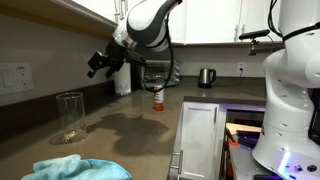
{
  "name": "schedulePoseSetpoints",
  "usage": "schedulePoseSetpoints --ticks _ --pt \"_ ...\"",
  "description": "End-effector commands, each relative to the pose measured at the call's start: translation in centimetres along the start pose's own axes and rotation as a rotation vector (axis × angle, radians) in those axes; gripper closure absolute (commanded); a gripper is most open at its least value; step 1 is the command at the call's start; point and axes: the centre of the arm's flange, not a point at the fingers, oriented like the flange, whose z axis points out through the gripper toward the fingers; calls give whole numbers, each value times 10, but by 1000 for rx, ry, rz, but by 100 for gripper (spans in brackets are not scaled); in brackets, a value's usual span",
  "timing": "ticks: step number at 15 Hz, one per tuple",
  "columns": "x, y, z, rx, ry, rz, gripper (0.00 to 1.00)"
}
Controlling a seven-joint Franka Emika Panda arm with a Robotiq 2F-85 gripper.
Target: Slide the glass forward
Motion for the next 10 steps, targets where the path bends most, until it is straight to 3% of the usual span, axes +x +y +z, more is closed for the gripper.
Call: schedulePoseSetpoints --ticks 1,10 --pt "0 -16 -1 38 -37 -26 0" --pt "-3 -39 3 59 -65 -55 0"
